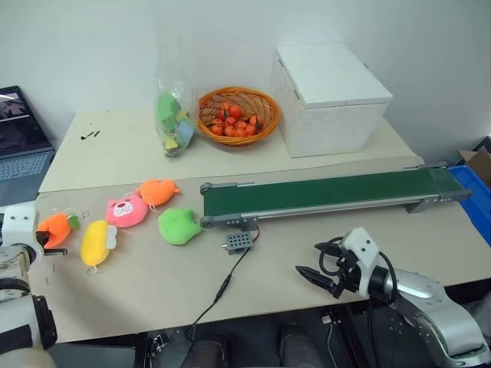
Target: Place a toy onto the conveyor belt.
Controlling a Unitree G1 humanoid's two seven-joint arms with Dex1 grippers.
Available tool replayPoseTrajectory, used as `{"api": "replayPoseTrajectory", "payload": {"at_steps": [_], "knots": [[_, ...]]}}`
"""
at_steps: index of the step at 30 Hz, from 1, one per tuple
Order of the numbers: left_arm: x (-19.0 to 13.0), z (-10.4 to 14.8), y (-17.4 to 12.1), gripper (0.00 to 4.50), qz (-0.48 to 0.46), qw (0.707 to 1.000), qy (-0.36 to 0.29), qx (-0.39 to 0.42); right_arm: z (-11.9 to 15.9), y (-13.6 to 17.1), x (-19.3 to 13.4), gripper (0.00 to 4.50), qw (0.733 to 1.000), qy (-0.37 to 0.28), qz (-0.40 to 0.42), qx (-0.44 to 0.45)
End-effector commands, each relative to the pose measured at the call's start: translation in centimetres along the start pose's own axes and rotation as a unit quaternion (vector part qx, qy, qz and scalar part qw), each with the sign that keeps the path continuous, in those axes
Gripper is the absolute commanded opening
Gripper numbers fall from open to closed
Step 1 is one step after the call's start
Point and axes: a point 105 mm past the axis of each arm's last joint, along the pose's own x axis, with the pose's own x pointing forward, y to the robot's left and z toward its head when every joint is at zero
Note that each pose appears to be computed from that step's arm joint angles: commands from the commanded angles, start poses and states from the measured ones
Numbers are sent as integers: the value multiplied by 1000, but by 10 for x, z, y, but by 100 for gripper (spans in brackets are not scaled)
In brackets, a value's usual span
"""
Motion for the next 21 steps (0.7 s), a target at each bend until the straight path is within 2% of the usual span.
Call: {"api": "replayPoseTrajectory", "payload": {"at_steps": [1,4,7,14,18,21], "knots": [[-2,-1,6,2,13,1000,-7,-8,13,-2,-2,450,1000,-21,-5,-14],[-3,2,6,69,7,1000,-18,-9,13,-1,-1,450,1000,-21,-3,-15],[-4,11,8,162,2,999,-32,-4,13,-1,0,450,1000,-21,-2,-15],[-7,49,10,438,-28,997,-54,50,13,0,5,450,1000,-22,4,-14],[-8,59,11,445,-41,995,-36,87,14,-3,7,450,1000,-27,1,-15],[-9,52,15,445,-38,994,-7,101,15,-3,6,450,999,-29,-4,-14]]}}
